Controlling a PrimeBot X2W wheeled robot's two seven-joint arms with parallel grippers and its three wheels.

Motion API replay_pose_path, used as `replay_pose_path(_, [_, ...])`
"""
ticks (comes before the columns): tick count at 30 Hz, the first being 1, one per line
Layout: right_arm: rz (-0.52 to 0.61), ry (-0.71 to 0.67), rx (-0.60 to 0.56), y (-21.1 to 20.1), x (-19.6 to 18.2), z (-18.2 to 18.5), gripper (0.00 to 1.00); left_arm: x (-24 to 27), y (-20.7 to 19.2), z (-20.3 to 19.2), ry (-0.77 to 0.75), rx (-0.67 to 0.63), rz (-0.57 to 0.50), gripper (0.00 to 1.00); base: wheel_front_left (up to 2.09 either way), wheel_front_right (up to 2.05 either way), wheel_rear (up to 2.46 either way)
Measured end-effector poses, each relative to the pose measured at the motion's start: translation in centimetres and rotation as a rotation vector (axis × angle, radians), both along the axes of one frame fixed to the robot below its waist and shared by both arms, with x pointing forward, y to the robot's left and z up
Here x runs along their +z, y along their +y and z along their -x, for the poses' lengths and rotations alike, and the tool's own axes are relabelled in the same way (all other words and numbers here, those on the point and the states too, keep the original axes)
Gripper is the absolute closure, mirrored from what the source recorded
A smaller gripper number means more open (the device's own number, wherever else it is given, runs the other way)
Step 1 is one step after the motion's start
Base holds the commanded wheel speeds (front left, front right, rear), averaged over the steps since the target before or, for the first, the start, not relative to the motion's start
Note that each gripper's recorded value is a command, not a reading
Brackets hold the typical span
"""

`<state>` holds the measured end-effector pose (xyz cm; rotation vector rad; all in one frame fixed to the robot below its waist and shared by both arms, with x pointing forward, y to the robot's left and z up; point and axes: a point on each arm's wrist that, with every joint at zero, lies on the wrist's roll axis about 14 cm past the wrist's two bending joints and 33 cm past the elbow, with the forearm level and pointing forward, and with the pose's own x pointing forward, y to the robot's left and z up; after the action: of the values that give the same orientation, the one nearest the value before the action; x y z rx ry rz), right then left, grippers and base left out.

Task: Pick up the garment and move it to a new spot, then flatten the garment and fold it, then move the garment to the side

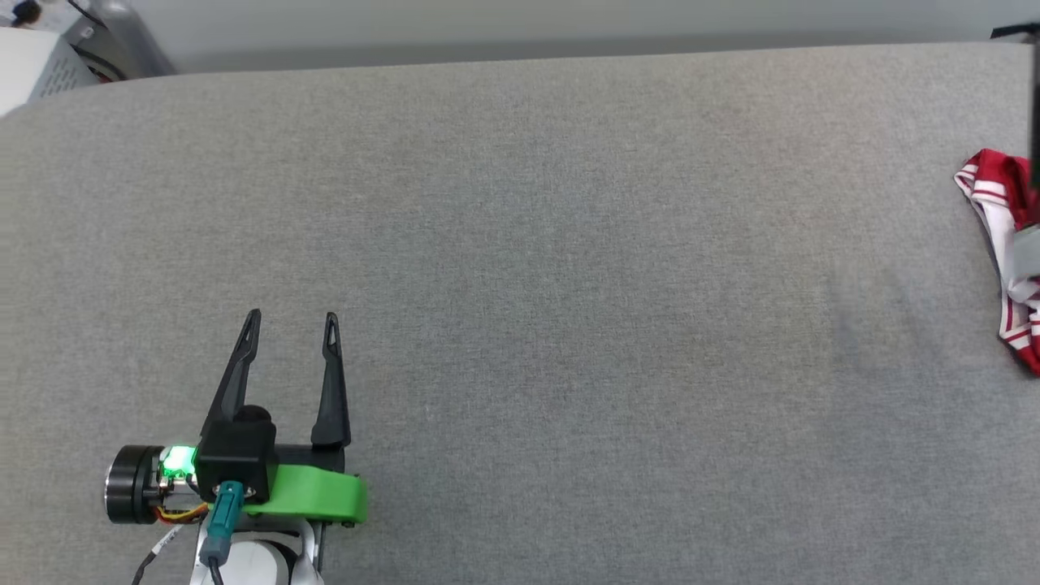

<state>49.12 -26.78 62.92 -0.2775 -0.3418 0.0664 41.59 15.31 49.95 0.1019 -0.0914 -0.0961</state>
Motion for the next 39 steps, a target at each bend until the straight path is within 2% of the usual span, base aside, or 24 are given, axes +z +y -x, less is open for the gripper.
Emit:
replay_pose_path(7, [-0.121, 0.017, 0.108, 6.7, -2.6, 3.4, 0.00, 0.7, 1.5, 1.7, -0.007, 0.045, 0.000, 0.00, 0.00, 0.00, 0.00])
replay_pose_path(15, [-0.267, 0.140, 0.126, 9.8, -7.5, 7.3, 0.00, 1.1, 2.3, 3.2, -0.011, 0.070, 0.014, 0.00, 0.00, 0.00, 0.00])
replay_pose_path(24, [-0.311, 0.219, 0.115, 10.8, -10.2, 10.5, 0.00, 1.5, 2.9, 4.7, -0.016, 0.082, 0.021, 0.00, 0.00, 0.00, 0.00])
replay_pose_path(39, [-0.314, 0.191, 0.091, 10.5, -9.4, 13.6, 0.00, 1.6, 3.0, 6.8, -0.017, 0.085, 0.058, 0.00, 0.00, 0.00, 0.00])
